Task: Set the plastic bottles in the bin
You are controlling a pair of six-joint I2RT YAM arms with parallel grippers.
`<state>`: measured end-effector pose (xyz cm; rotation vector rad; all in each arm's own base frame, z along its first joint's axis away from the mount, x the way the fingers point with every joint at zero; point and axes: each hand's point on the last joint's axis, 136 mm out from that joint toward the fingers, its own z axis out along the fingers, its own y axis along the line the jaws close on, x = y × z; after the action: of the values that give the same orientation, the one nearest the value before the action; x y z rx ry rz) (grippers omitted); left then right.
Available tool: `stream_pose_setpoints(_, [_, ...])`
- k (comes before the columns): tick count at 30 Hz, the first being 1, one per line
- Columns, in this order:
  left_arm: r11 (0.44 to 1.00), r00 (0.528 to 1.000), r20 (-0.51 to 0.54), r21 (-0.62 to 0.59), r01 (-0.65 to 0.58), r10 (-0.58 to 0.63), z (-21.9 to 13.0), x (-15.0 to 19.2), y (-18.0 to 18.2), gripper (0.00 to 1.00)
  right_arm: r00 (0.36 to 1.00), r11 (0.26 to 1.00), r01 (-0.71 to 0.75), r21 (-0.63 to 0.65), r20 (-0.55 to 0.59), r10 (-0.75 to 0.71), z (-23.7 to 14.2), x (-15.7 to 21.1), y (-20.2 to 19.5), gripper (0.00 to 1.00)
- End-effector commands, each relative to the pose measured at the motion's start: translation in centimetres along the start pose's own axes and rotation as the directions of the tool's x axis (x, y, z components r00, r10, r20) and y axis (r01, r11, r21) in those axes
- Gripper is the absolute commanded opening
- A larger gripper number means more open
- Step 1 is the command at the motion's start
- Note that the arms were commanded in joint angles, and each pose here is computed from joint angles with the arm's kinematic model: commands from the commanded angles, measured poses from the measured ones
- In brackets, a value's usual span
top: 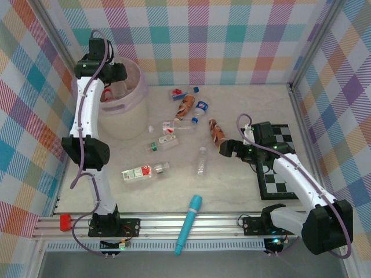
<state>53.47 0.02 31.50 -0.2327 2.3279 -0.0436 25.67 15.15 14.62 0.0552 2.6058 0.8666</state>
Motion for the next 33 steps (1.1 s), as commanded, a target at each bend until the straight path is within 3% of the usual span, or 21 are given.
stream_pose_setpoints(1, [0.999,0.995,-0.093,0.039,-0.032,0.036,1.4,2.0,-0.2,0.24,1.0,1.0,0.004,-0.002,-0.016,-0.004,0.0,0.6,-0.2,0.99])
stream_pose_setpoints(10, [0.999,0.972,-0.231,0.035,-0.033,0.041,6.0,5.8,0.1,0.27,1.0,1.0,0.003,0.015,-0.012,-0.003,-0.2,1.3,-0.8,0.99])
stream_pose_setpoints(14, [0.999,0.97,-0.239,0.042,-0.023,0.032,6.9,6.5,0.0,0.39,1.0,1.0,0.002,0.02,-0.018,-0.002,-0.1,1.5,-1.0,0.99])
stream_pose_setpoints(16, [0.998,0.971,-0.238,0.053,-0.02,0.032,6.7,6.6,-0.2,0.54,1.0,1.0,0.005,0.018,-0.015,-0.005,-0.2,1.3,-0.9,0.99])
stream_pose_setpoints(19, [0.998,0.975,-0.22,0.062,-0.031,0.044,5.8,6.0,-0.3,0.72,1.0,1.0,0.008,0.014,-0.009,-0.007,-0.3,1.1,-0.7,0.99])
stream_pose_setpoints(23, [0.996,0.983,-0.176,0.071,-0.048,0.06,3.7,4.8,-0.4,0.86,1.0,1.0,0.004,0.006,-0.013,-0.004,-0.1,1.2,-0.7,0.99])
stream_pose_setpoints(33, [0.996,0.996,-0.028,0.043,-0.079,0.08,-4.3,1.0,0.1,0.94,1.0,1.0,0.007,-0.012,-0.014,-0.007,0.1,0.9,-0.3,0.99])
